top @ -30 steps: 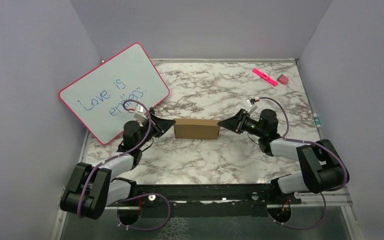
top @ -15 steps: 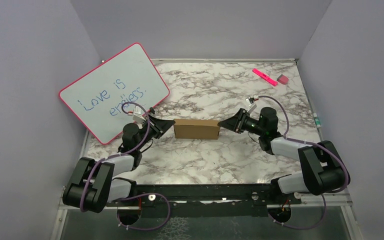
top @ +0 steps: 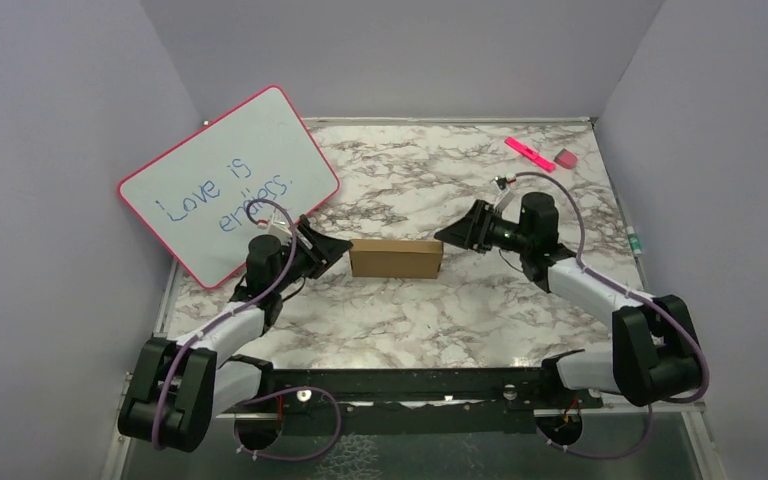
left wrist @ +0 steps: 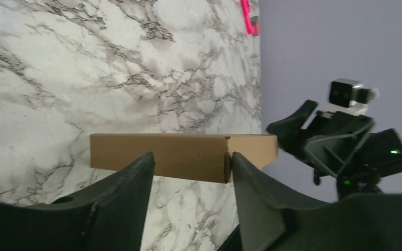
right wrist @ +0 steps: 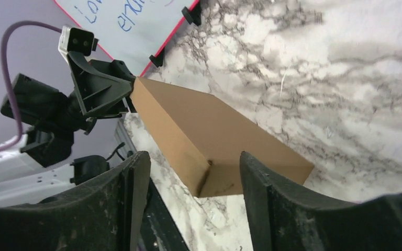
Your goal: Fold the paper box
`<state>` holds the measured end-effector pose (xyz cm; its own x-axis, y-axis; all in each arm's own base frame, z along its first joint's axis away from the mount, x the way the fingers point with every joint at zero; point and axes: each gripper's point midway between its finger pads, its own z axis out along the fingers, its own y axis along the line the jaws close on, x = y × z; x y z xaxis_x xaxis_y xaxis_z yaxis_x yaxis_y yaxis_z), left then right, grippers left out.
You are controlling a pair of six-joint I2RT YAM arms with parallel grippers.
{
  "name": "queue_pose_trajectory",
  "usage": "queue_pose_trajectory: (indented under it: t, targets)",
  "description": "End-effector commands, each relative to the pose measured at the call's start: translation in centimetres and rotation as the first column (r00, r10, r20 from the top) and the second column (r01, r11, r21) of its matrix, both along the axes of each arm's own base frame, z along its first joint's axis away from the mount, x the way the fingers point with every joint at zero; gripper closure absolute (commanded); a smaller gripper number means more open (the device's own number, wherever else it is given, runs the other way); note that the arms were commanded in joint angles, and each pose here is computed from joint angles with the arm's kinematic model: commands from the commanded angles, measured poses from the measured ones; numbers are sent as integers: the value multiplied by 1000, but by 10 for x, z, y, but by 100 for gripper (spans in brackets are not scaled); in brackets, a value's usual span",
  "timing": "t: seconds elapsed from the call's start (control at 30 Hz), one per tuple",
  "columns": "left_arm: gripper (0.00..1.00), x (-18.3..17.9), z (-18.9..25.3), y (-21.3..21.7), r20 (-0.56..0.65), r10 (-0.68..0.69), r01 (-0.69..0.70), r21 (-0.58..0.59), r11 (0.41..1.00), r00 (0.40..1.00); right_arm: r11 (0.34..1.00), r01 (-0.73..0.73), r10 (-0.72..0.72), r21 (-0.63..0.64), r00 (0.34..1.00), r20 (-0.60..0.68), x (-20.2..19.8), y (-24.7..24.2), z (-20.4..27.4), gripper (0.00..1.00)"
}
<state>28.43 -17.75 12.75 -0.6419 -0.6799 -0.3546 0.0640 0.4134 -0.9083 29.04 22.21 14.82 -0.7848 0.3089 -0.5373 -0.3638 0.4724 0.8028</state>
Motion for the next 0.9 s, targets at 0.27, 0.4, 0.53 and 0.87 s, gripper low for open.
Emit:
queue_pose_trajectory:
  t: [0.27,0.4,0.53,0.87]
  targets:
    - [19,6,81,55,178,53,-135,490,861,983,955,-135,210,-265,936,281,2,6,73,11]
    - [11,-6,105,81,281,16,-199,637,744,960,878,-253,402,-407,851,338,-16,33,72,0]
    - [1,-17,114,99,363,4,-272,692,669,932,774,-301,562,-557,732,385,-24,56,72,0]
    - [1,-31,100,141,414,158,-430,726,537,897,459,-320,804,-829,545,235,-8,85,27,0]
